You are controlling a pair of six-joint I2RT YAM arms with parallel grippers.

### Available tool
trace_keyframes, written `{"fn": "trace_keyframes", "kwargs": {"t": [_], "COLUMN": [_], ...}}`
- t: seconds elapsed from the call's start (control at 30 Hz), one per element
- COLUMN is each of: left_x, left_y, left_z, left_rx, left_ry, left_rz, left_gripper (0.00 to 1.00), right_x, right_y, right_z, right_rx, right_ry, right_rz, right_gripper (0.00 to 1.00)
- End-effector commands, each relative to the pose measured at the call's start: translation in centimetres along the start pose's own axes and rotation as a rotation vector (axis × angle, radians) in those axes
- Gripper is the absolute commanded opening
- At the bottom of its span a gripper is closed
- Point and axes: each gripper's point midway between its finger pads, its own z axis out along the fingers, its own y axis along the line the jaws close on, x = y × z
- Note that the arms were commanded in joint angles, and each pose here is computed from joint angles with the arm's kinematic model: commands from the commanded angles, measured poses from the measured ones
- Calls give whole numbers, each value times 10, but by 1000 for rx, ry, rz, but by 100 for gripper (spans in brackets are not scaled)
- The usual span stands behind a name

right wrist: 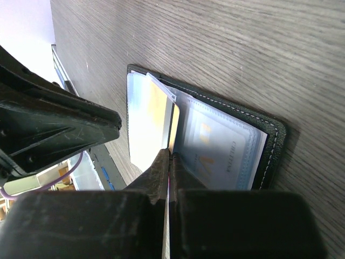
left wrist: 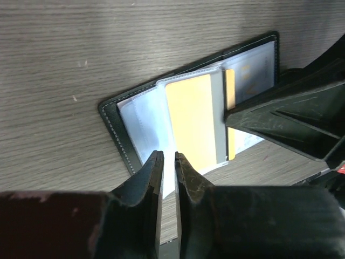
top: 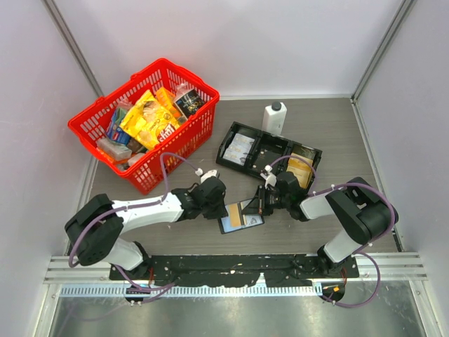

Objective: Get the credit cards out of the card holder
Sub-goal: Remove the credit card from the card holder.

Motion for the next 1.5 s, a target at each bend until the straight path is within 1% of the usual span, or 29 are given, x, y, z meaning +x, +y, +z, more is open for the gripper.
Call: {"fn": "trace_keyframes", "kwargs": {"t": [0.0, 0.27, 0.53, 0.77, 1.1, 1.17, 1.2, 1.23, 1.27, 1.33, 1.47], "left_x": [-18, -13, 9, 24, 24, 24, 24, 24, 23, 23, 23], "left_y": [-33, -36, -4, 25, 27, 26, 26, 25, 24, 25, 23], "left_z": [-1, 14, 29, 33, 32, 32, 32, 32, 32, 32, 32], "left_rx": [85, 92, -13, -112, -119, -116, -115, -112, -109, -110, -101], "left_ry": [-35, -9, 53, 90, 88, 89, 90, 88, 87, 88, 87], "left_rz": [35, 48, 18, 8, 4, 9, 8, 10, 9, 11, 13], "left_gripper": [17, 14, 6, 4, 4, 4, 4, 4, 4, 4, 4], "right_x": [-3, -2, -2, -3, -11, -9, -8, -9, -8, -10, -10], "right_y": [-3, -3, -4, -18, -25, -24, -24, -23, -24, -21, -21], "right_z": [-1, -1, -2, -7, -16, -15, -15, -14, -13, -11, -7], "right_rx": [20, 17, 28, 92, 147, 134, 130, 124, 120, 102, 86], "right_ry": [-7, -1, 2, 10, 7, 12, 13, 9, 15, 9, 17], "right_rz": [-28, -25, -34, -15, -15, -15, -6, -4, 0, 0, 9], "right_gripper": [1, 1, 1, 1, 1, 6, 10, 11, 15, 19, 21]}}
